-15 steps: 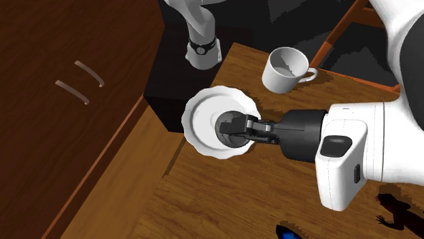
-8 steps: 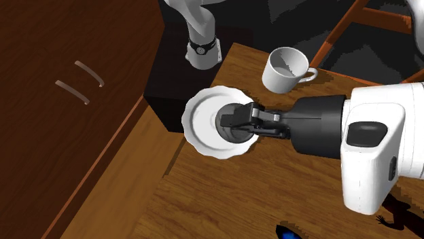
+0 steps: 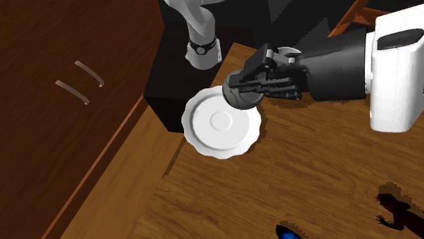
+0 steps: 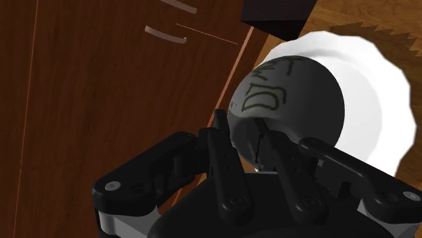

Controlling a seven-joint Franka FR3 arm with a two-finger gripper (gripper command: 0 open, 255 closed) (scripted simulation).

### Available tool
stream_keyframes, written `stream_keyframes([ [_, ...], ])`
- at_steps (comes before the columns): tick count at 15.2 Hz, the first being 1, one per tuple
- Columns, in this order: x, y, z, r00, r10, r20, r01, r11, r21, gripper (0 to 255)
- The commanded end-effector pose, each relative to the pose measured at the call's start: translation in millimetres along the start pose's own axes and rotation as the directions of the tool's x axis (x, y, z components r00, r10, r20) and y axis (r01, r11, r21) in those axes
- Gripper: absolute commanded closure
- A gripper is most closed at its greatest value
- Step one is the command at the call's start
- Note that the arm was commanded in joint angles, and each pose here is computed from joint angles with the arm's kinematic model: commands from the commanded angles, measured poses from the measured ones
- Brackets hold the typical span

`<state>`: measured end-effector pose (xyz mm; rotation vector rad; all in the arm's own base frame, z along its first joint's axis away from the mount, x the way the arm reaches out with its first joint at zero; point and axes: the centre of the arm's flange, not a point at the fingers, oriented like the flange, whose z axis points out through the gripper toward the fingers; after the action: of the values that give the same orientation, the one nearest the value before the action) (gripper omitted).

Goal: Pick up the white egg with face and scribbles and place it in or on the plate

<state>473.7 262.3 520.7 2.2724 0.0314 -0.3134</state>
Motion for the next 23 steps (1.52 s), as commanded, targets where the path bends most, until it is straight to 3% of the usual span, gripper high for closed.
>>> stream_keyframes([
  [1, -12, 0, 0, 1.0, 0.0, 0.0, 0.0, 1.0, 0.0, 255],
  [19, 10, -71, 60, 1.0, 0.0, 0.0, 0.0, 1.0, 0.0, 255],
  [23, 10, -71, 60, 1.0, 0.0, 0.0, 0.0, 1.0, 0.0, 255],
])
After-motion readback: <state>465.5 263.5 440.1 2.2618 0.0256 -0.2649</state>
